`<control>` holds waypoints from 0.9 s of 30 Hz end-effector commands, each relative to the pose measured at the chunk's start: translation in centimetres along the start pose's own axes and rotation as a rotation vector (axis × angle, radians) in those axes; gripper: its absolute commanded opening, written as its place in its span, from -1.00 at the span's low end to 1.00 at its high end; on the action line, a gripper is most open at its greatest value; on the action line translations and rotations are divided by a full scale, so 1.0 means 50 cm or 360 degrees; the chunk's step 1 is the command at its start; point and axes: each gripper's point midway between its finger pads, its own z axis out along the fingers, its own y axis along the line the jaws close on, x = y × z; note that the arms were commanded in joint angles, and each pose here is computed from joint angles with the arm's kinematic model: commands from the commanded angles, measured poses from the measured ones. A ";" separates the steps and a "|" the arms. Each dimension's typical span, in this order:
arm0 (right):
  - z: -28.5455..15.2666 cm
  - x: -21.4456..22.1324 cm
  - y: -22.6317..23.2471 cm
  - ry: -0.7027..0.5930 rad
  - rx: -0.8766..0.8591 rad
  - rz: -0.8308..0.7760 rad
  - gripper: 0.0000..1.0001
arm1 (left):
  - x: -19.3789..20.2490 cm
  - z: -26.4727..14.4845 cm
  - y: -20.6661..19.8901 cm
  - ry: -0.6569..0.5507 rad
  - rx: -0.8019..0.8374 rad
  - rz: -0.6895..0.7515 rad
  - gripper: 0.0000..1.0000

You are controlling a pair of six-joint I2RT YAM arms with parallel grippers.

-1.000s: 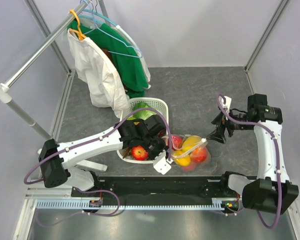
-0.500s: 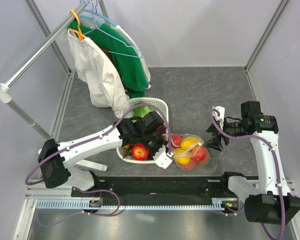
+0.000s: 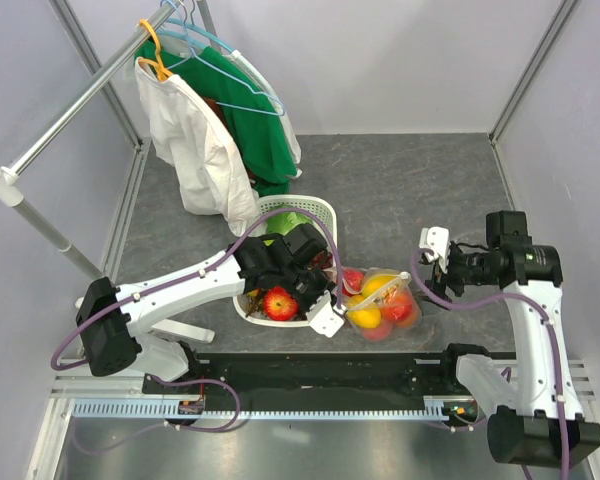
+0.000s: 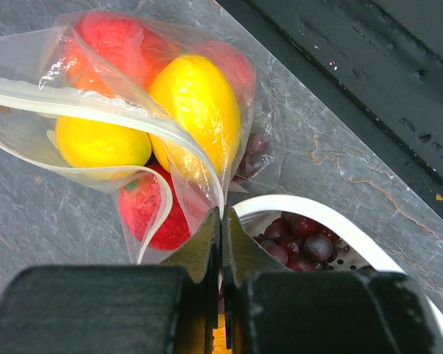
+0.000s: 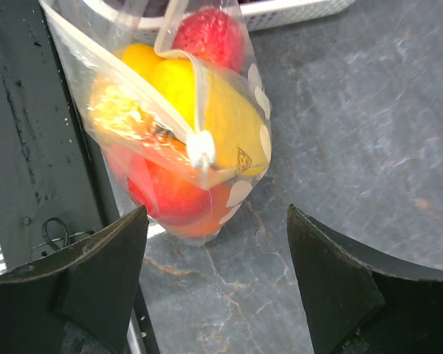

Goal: Place the food in the zip-top bag and seal the zipper
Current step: Zip the zipper food storage bag at the center of the board.

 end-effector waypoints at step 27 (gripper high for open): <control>0.037 -0.051 0.062 -0.0233 -0.0365 0.0168 -1.00 | -0.044 -0.031 0.063 -0.0120 -0.0193 -0.0195 -0.67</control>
